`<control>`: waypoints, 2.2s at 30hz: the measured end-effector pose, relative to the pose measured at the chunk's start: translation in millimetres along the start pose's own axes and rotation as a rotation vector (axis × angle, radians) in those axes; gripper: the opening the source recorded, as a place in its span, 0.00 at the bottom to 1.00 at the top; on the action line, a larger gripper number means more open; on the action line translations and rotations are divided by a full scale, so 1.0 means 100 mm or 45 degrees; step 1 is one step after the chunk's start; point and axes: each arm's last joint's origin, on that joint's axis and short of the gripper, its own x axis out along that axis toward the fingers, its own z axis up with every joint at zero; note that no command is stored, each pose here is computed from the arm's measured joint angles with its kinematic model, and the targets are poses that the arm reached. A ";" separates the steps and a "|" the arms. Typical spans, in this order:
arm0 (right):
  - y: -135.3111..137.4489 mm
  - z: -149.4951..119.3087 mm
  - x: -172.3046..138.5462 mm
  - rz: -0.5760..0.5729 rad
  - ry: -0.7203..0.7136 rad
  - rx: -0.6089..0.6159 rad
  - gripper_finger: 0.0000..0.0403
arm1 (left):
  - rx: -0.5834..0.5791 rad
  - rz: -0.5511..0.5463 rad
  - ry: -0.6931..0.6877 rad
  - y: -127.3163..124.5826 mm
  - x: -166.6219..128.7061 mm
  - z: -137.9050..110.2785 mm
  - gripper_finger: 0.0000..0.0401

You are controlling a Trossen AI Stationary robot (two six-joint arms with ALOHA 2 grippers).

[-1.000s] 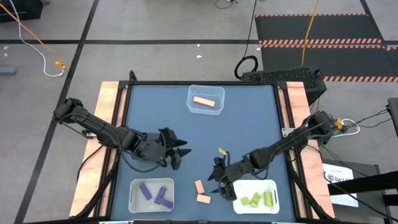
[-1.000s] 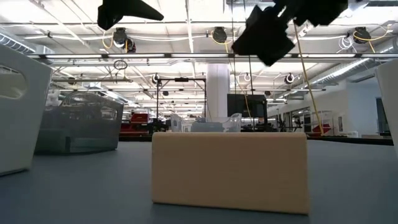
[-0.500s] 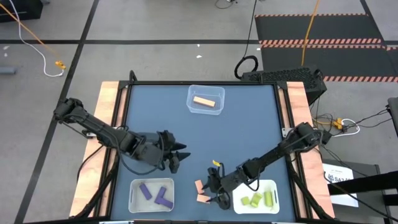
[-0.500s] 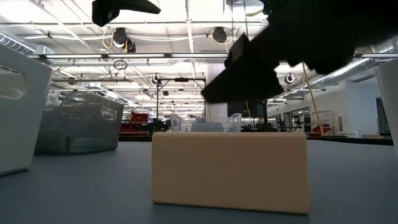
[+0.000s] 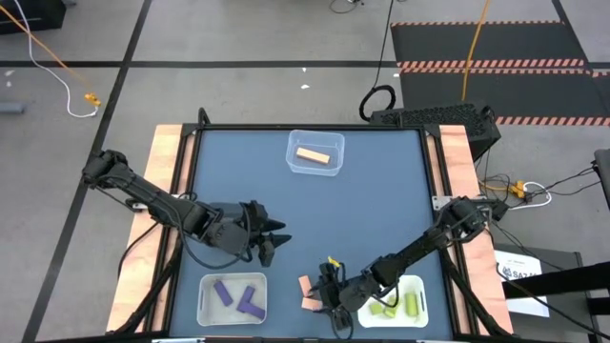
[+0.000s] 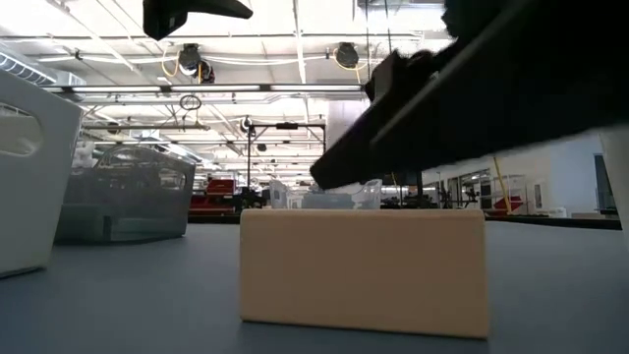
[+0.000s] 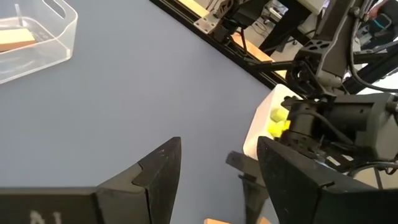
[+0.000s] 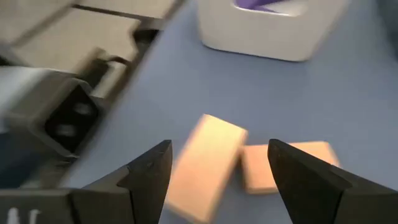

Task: Sort & place blocks by color
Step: Put the bottom orange blocks into the transparent bin

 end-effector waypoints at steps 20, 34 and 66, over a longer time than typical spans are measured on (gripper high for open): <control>0.07 -0.11 0.03 0.027 0.064 0.241 0.64 | -0.024 0.001 -0.002 0.00 0.00 0.00 0.53; 0.01 -0.21 0.11 -0.007 0.106 0.295 0.39 | -0.022 0.002 -0.003 0.00 0.00 0.00 0.53; -0.90 1.14 -1.34 -0.597 -0.252 -0.300 0.29 | 0.062 0.075 -0.082 0.02 0.00 0.03 0.53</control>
